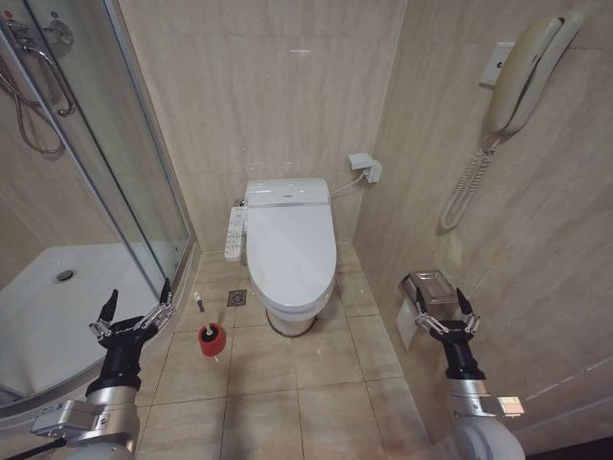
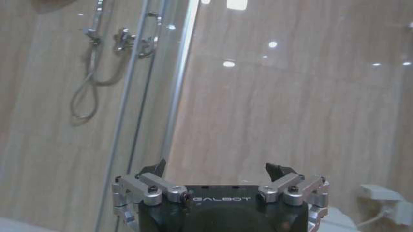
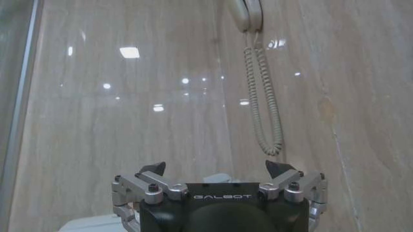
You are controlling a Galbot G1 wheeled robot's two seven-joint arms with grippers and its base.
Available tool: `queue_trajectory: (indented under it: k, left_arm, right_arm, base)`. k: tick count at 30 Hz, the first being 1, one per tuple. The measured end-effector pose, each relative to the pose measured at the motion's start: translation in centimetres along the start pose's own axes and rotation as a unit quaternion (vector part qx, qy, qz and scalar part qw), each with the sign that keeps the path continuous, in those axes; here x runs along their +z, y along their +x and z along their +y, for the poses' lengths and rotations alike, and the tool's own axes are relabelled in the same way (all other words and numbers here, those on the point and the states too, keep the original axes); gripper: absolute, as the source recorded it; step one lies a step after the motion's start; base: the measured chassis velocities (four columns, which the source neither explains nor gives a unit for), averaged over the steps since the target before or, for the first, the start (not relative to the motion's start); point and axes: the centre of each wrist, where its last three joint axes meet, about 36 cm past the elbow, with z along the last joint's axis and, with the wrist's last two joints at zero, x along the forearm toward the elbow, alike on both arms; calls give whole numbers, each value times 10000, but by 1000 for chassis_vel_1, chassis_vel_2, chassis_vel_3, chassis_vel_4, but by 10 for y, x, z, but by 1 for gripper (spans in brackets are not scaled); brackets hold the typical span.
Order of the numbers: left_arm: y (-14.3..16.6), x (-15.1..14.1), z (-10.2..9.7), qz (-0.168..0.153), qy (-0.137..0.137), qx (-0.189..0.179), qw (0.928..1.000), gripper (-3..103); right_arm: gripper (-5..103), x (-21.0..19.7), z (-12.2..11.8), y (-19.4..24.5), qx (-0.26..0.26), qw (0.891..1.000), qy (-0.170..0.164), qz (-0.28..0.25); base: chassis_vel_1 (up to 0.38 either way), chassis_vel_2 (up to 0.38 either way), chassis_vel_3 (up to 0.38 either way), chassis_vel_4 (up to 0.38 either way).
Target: Open the toilet lid, clean the toilet bowl with a toilet brush, close the toilet lid, and flush.
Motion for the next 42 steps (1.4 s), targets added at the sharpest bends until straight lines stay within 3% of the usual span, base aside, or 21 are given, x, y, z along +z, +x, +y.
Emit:
queue_trajectory:
  k: [6, 13, 24, 42]
  left_arm:
    - [3, 7, -5, -182, -87, 415, 9989, 100]
    - [11, 19, -4, -227, -102, 327, 9992, 100]
    - [22, 44, -6, -47, -3, 182, 9998, 100]
    - [22, 46, -5, -27, -18, 152, 9999, 100]
  right_arm:
    - [100, -20, 11, -3, -181, 9996, -109, 190]
    - [100, -26, 17, -6, -404, 9988, -147, 213]
    - [100, -16, 20, -3, -552, 9978, -107, 365]
    - [100, -15, 20, -2, -586, 9975, -96, 389]
  base:
    - [0, 0, 0, 0]
    - [0, 0, 0, 0]
    - [0, 0, 0, 0]
    - [0, 0, 0, 0]
